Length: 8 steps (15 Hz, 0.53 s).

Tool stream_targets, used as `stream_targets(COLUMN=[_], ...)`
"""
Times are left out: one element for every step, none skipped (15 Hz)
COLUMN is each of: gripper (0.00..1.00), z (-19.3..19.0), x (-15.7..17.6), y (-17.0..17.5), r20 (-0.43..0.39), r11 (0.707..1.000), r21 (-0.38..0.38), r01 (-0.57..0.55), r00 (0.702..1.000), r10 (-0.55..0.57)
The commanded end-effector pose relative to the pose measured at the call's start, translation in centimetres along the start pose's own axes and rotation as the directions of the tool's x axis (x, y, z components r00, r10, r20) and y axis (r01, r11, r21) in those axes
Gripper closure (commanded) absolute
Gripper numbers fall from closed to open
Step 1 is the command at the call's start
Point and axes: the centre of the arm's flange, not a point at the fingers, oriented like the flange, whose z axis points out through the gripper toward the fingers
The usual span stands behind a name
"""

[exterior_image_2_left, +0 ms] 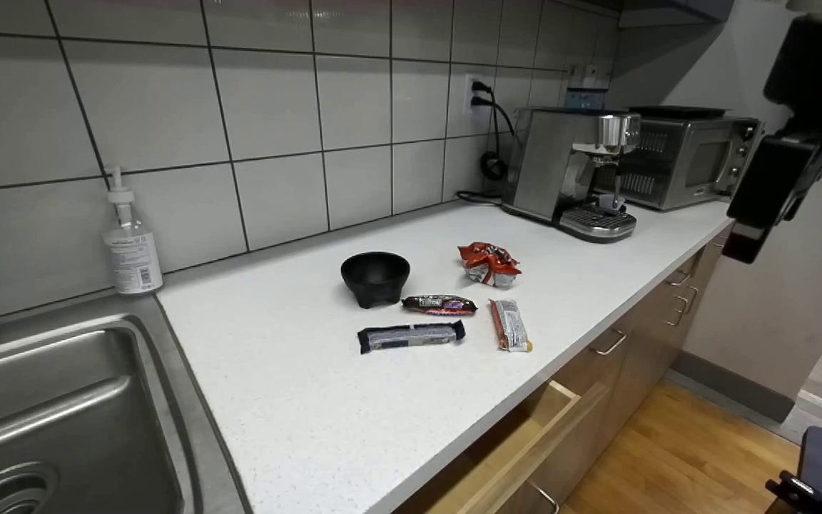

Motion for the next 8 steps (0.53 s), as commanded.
stream_targets(gripper=[0.0, 0.0, 0.0, 0.0, 0.0, 0.0, 0.0, 0.0], z=[0.0, 0.4, 0.6, 0.9, 1.1, 1.3, 1.5, 1.8], x=[0.0, 0.1, 0.1, 0.2, 0.3, 0.4, 0.6, 0.8], y=[0.0, -0.1, -0.3, -0.6, -0.9, -1.3, -1.8, -2.3], r20=[0.0, -0.004, -0.009, -0.015, -0.025, -0.039, -0.053, -0.067], r11=[1.0, 1.0, 1.0, 1.0, 1.0, 0.999, 0.999, 0.998], r21=[0.0, 0.003, 0.001, 0.005, 0.006, 0.006, 0.01, 0.015], r01=[0.0, 0.001, 0.002, 0.016, 0.025, 0.039, 0.051, 0.067], r00=[1.0, 1.0, 1.0, 1.0, 0.999, 0.998, 0.997, 0.996], r10=[0.0, -0.001, -0.002, -0.016, -0.025, -0.039, -0.051, -0.066])
